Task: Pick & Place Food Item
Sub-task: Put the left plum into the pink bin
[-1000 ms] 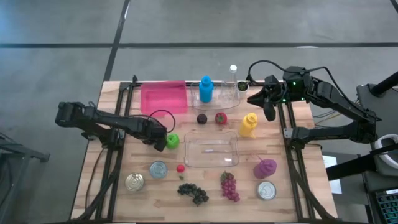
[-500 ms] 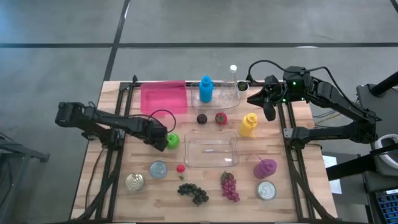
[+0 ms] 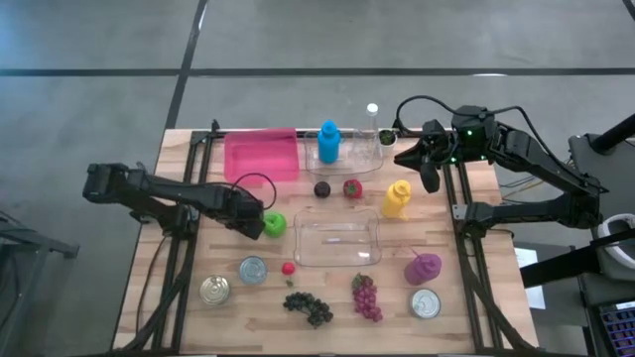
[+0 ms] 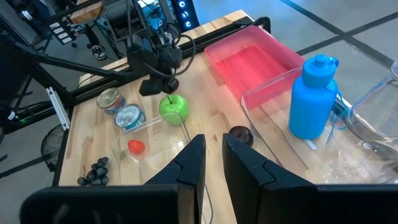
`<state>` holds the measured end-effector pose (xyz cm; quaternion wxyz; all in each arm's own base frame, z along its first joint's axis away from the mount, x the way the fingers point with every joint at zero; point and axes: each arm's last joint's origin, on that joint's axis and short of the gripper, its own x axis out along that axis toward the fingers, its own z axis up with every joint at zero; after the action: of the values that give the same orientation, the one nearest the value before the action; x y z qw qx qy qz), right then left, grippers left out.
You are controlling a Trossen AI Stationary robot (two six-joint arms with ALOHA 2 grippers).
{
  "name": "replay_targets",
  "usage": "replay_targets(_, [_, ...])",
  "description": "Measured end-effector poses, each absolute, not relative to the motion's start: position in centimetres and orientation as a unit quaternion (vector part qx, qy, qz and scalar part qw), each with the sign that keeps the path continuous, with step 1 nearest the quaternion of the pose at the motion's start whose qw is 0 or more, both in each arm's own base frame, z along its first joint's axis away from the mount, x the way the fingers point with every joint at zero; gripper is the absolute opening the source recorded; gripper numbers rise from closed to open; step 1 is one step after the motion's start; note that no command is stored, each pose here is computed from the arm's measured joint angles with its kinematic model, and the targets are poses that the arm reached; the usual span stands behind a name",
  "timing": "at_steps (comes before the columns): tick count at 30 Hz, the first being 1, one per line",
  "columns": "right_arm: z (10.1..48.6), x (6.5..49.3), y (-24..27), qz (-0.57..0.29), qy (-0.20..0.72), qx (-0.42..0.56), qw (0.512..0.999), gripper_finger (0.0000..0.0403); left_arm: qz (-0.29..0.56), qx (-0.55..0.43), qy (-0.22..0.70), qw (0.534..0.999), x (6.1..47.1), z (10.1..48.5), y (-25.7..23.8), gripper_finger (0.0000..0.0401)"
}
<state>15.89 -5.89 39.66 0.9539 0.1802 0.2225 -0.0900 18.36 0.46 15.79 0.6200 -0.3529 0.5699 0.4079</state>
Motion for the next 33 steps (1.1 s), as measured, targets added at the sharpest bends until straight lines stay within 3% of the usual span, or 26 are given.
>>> replay_targets(7, [39.7,15.9,-5.9,-0.09,0.222,0.18,0.954,0.0052,0.419,-0.381,0.534,0.628,17.6,20.2,0.7,0.022])
replay_targets(18, [39.7,15.9,-5.9,-0.09,0.223,0.179,0.954,0.0052,0.514,-0.367,0.366,0.683,18.3,25.6,3.9,0.0218])
replay_targets(33, [39.7,15.9,-5.9,-0.09,0.223,0.178,0.954,0.0052,0.607,-0.376,0.325,0.62,15.4,25.1,15.8,0.022])
